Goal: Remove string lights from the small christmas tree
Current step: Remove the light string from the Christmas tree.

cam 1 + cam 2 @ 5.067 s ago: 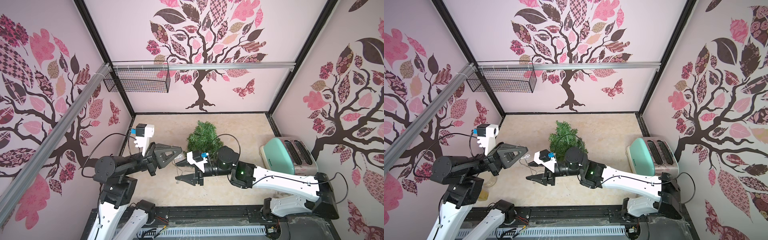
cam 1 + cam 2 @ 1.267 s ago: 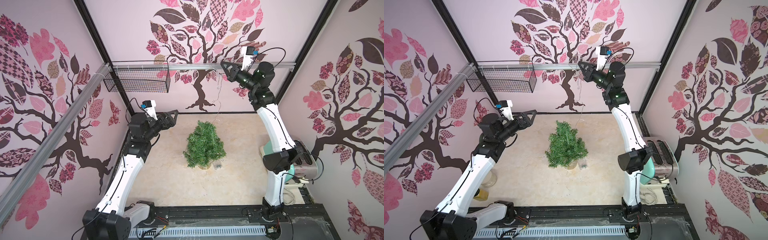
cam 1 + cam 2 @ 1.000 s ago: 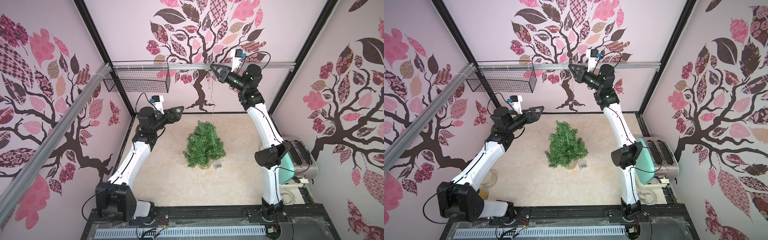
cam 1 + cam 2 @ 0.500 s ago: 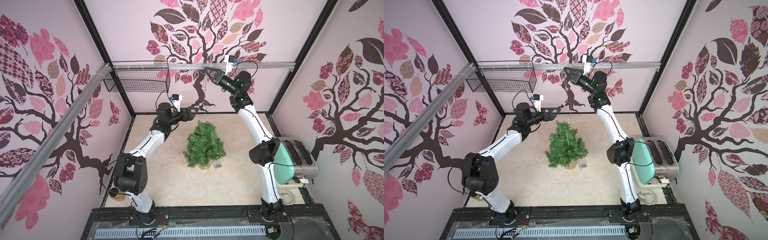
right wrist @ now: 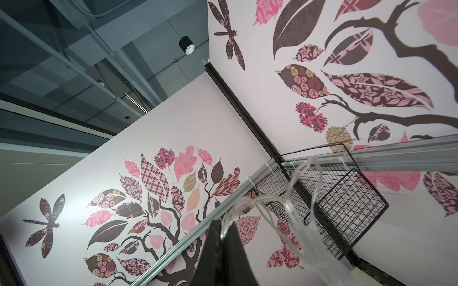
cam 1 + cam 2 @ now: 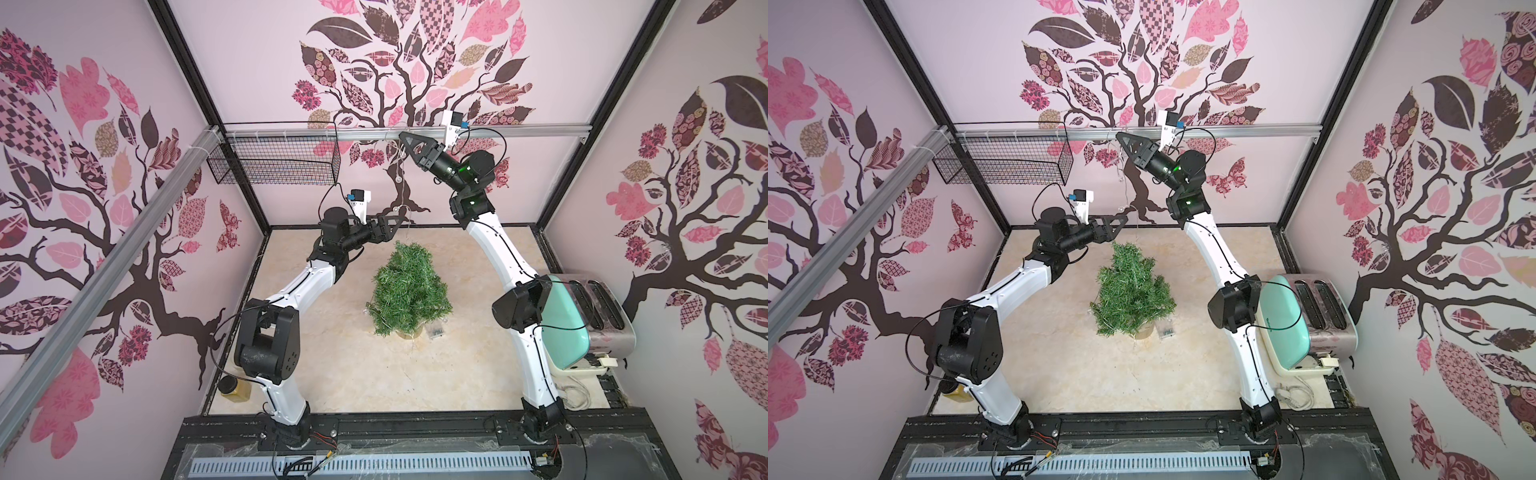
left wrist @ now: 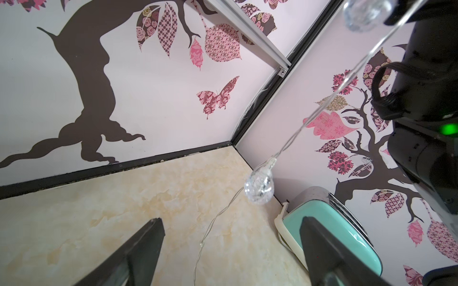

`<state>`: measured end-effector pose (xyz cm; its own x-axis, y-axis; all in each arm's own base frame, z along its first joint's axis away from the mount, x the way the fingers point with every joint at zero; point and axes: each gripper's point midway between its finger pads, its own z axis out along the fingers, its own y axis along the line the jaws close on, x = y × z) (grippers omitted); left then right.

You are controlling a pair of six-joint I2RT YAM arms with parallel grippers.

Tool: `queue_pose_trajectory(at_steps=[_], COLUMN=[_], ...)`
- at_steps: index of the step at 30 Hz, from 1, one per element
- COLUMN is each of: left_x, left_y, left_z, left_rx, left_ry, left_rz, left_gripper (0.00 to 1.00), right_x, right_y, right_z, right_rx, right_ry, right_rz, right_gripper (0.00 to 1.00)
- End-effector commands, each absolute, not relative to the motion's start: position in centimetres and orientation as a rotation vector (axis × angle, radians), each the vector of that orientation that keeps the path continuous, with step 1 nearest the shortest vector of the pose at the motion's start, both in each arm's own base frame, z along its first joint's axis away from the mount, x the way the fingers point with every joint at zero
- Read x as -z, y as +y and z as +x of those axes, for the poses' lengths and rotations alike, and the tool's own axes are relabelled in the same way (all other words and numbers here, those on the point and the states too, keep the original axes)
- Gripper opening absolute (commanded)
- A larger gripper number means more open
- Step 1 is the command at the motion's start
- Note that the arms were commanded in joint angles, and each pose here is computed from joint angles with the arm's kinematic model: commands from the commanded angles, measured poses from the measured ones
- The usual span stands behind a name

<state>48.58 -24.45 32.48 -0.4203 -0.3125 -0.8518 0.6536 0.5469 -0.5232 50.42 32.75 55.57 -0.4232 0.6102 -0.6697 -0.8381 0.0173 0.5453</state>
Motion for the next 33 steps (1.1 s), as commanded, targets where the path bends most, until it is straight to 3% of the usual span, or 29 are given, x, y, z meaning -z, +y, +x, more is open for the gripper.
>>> queue_pose_trajectory(at_steps=[1, 23, 33], left_x=[-32.7, -31.0, -28.6], left_y=[-24.5, -25.6, -23.7], left_z=[48.9, 49.7, 48.6], left_rx=[1.113, 1.133, 1.057], left_ry=[1.652, 1.659, 1.669], left_rz=[0.269, 0.234, 0.127], left_gripper=[0.91, 0.87, 0.87], right_x=[-58.0, -59.6, -59.6], right_y=[32.7, 33.8, 34.4], right_z=[48.1, 45.0, 44.4], right_rx=[-1.689, -1.782, -1.790], right_ry=[1.056, 1.008, 1.018], right_rz=[-0.338, -0.395, -0.410], right_gripper=[0.00, 0.00, 0.00])
